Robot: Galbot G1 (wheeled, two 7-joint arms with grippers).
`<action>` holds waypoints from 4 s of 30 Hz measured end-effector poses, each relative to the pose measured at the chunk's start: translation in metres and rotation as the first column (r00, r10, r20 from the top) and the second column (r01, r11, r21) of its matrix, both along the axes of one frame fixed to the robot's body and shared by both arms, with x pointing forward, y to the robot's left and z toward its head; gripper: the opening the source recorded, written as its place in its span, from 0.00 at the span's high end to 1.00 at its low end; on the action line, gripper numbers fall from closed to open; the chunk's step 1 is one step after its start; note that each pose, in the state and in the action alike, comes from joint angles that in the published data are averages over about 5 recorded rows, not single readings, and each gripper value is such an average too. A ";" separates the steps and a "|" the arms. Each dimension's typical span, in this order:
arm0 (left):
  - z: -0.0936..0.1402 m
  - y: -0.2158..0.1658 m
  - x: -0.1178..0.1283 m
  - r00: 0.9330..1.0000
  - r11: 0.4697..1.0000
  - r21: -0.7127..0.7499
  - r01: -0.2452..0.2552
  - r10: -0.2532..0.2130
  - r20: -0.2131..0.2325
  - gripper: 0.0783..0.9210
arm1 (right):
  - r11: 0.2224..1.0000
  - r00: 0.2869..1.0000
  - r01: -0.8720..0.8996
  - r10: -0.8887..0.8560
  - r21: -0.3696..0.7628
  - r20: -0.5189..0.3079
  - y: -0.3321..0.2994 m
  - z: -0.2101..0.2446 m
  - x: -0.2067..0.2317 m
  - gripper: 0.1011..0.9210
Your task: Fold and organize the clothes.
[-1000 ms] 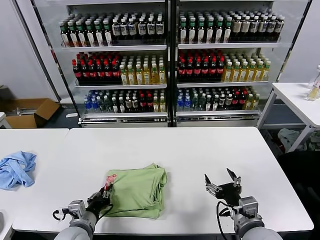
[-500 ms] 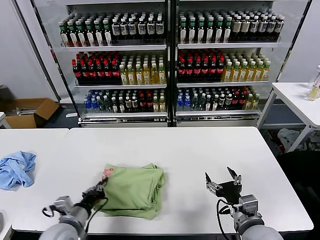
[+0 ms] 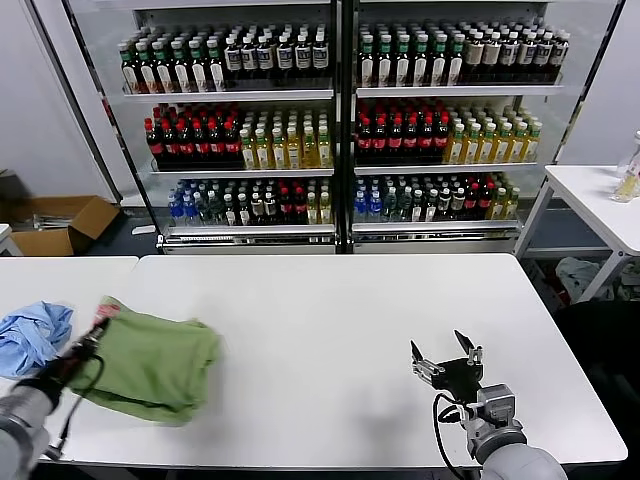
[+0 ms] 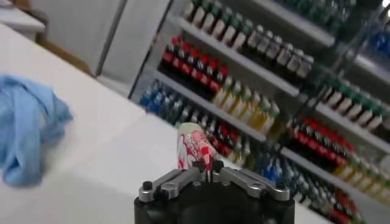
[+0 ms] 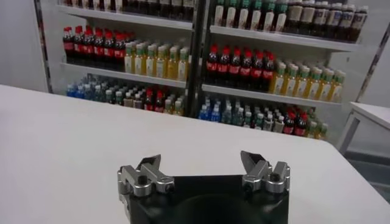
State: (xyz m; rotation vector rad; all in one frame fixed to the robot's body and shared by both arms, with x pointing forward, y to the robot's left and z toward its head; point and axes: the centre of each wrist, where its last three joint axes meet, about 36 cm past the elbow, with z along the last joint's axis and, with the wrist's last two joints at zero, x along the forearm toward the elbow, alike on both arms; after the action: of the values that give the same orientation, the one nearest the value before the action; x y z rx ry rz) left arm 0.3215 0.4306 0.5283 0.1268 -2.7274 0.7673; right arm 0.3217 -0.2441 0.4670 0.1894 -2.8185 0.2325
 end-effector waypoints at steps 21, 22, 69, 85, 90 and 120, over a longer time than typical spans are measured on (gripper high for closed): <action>-0.052 -0.198 -0.003 0.942 0.928 -0.171 0.331 -0.336 0.004 0.97 | 1.000 1.000 0.011 -0.011 -0.014 -0.004 -0.002 0.000 -0.004 0.12; -0.054 -0.206 -0.004 0.940 0.924 -0.177 0.338 -0.342 0.008 0.97 | 1.000 1.000 0.010 -0.010 -0.015 -0.005 -0.002 -0.001 -0.004 0.12; -0.094 -0.146 0.020 0.973 0.857 0.503 0.112 -0.197 0.120 0.12 | 0.971 0.975 -0.113 0.149 0.211 -0.163 0.065 -0.025 0.032 0.12; -0.097 -0.126 0.010 0.981 0.801 0.593 0.085 -0.171 0.091 0.12 | 0.943 0.932 -0.128 0.220 0.306 -0.289 0.092 -0.059 0.056 0.24; -0.101 -0.124 0.009 0.983 0.797 0.599 0.083 -0.164 0.083 0.12 | 0.938 0.927 -0.126 0.227 0.323 -0.299 0.094 -0.062 0.061 0.42; -0.126 -0.130 0.019 0.950 0.762 0.645 0.068 -0.246 0.190 0.12 | 0.981 0.981 -0.095 0.121 0.167 -0.154 0.032 -0.022 0.087 0.99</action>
State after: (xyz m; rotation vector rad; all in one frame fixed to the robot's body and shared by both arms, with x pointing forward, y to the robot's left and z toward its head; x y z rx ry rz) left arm 0.3407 0.3002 0.4019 -0.0743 -3.0855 -0.2378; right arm 0.4082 -0.2117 0.4449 0.3805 -2.6659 0.0143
